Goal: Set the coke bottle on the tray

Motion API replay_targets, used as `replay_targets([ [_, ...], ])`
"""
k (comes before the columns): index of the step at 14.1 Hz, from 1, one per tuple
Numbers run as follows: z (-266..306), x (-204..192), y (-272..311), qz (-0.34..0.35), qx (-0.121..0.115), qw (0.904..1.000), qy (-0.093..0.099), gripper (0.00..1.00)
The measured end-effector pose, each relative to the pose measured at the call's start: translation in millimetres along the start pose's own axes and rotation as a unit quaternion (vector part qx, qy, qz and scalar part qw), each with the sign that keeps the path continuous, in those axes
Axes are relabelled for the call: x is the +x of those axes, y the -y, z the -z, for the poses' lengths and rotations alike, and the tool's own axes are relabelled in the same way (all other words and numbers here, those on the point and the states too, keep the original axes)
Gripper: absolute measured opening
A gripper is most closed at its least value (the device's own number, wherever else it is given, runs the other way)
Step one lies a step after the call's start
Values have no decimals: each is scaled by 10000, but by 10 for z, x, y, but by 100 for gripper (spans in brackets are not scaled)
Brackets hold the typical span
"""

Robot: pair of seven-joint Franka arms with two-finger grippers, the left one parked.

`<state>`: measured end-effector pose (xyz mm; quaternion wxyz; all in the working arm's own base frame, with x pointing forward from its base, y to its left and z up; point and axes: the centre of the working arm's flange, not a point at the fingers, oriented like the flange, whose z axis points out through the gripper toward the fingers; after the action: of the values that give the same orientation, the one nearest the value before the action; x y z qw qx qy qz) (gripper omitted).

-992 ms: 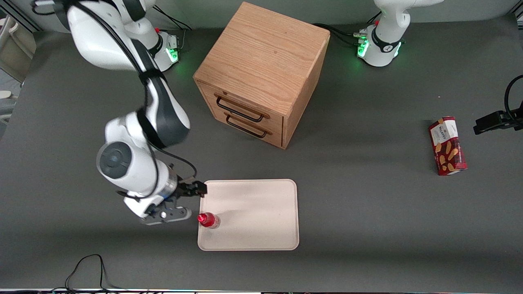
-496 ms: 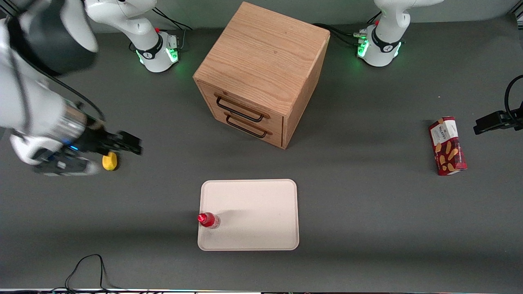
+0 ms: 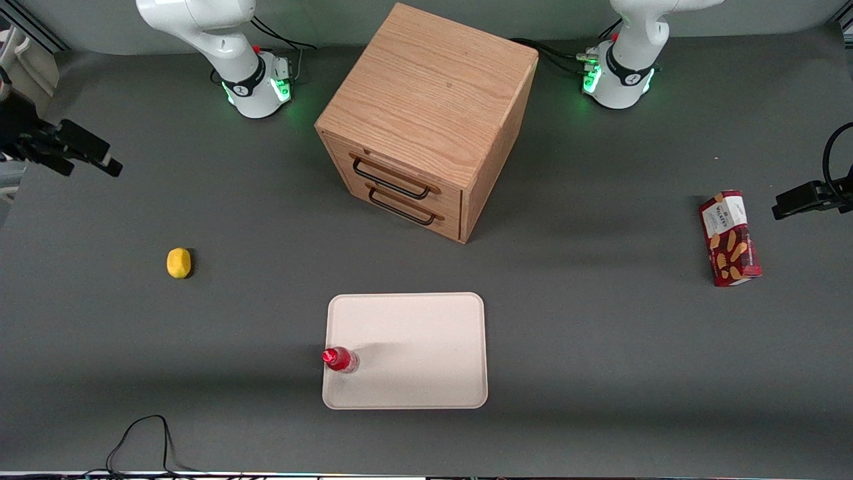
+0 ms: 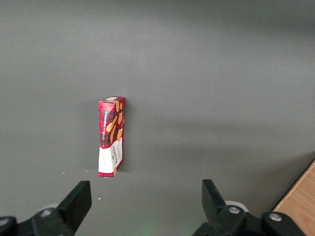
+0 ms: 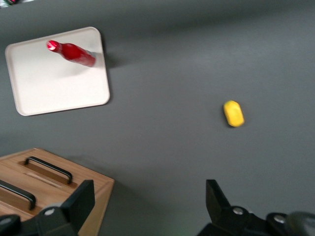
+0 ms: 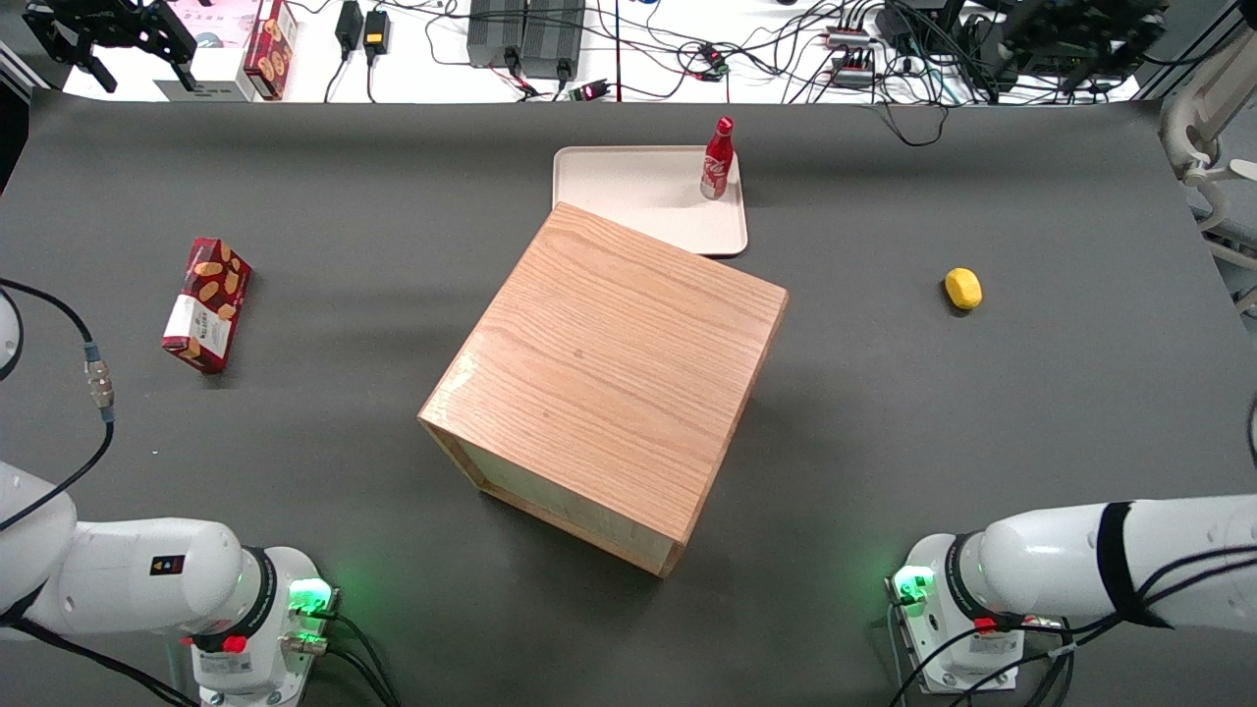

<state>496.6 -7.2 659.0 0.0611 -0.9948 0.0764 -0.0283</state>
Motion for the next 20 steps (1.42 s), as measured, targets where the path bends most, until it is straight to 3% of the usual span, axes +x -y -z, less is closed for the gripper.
replay_targets([
  [3,5,-112,-71,193,-320,9993,-91,100],
  [5,-43,-66,-99,343,-401,9985,-176,100],
  [9,-130,69,-224,490,-413,9976,-273,100],
  [20,-202,241,-300,564,-489,9970,-223,100],
])
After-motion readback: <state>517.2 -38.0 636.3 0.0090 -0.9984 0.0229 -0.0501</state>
